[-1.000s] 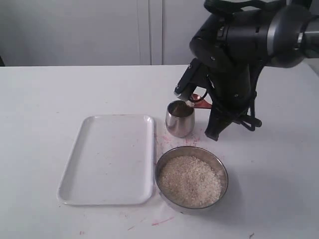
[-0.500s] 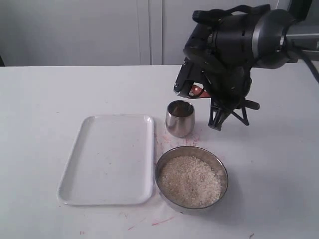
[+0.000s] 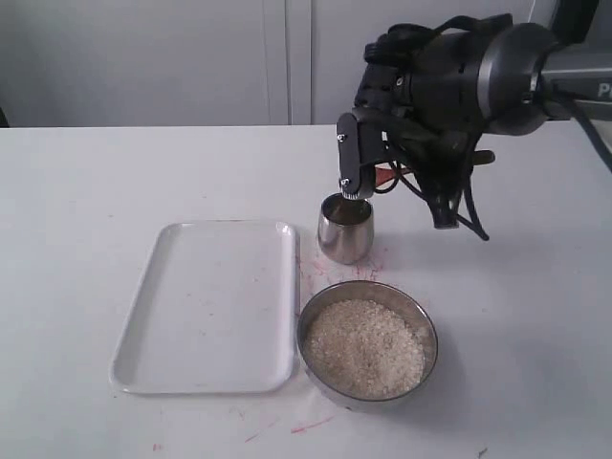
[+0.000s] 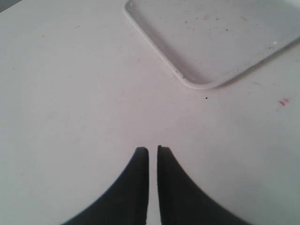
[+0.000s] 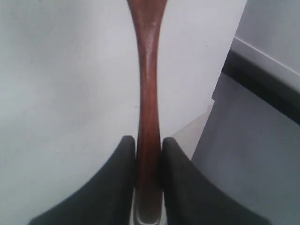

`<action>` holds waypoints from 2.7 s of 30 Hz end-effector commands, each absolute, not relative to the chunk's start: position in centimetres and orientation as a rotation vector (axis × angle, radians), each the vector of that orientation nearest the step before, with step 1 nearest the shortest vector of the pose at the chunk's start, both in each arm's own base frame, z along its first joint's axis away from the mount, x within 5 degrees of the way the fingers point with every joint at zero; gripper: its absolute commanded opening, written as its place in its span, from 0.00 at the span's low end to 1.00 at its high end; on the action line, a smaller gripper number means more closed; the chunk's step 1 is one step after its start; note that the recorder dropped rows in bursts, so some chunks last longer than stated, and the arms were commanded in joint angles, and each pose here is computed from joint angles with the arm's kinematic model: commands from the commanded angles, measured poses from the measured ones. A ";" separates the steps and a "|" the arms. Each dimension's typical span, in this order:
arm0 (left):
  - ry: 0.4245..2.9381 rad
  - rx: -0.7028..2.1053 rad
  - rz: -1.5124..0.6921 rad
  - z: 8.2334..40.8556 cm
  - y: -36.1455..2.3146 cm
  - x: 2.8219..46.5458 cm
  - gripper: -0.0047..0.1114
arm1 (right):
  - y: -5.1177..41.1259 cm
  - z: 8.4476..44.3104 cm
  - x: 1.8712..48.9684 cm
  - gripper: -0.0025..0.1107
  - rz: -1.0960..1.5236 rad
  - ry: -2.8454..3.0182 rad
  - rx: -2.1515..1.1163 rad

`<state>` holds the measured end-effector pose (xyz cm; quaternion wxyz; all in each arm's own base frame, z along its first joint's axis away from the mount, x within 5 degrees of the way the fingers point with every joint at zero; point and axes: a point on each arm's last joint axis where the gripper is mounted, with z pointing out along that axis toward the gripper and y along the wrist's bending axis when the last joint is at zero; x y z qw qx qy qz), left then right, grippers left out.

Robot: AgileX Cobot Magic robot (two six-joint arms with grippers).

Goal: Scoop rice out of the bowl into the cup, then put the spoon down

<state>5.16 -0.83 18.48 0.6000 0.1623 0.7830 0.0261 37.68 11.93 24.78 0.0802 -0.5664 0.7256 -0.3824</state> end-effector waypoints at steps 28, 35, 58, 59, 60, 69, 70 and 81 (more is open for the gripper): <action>1.855 0.380 0.054 17.9 -0.8 5.1 0.16 | 13.0 26.4 38.2 0.02 -1.405 1.865 -1.868; 1.855 0.380 0.054 17.9 -0.8 5.1 0.16 | 13.1 26.0 37.9 0.02 -1.331 1.925 -1.857; 1.855 0.380 0.054 17.9 -0.8 5.1 0.16 | 12.3 26.6 37.8 0.02 -1.442 1.988 -1.743; 1.855 0.380 0.054 17.9 -0.8 5.1 0.16 | 12.4 26.5 37.8 0.02 -1.439 1.986 -1.760; 1.855 0.380 0.054 17.9 -0.8 5.1 0.16 | 12.4 26.5 37.8 0.02 -1.429 1.982 -1.767; 1.855 0.380 0.054 17.9 -0.8 5.1 0.16 | 12.3 26.4 37.7 0.02 -1.429 1.996 -1.788; 1.855 0.380 0.054 17.9 -0.8 5.1 0.16 | 12.4 26.4 37.7 0.02 -1.423 1.999 -1.788; 1.855 0.380 0.054 17.9 -0.8 5.1 0.16 | 12.4 26.2 37.6 0.02 -1.403 2.019 -1.788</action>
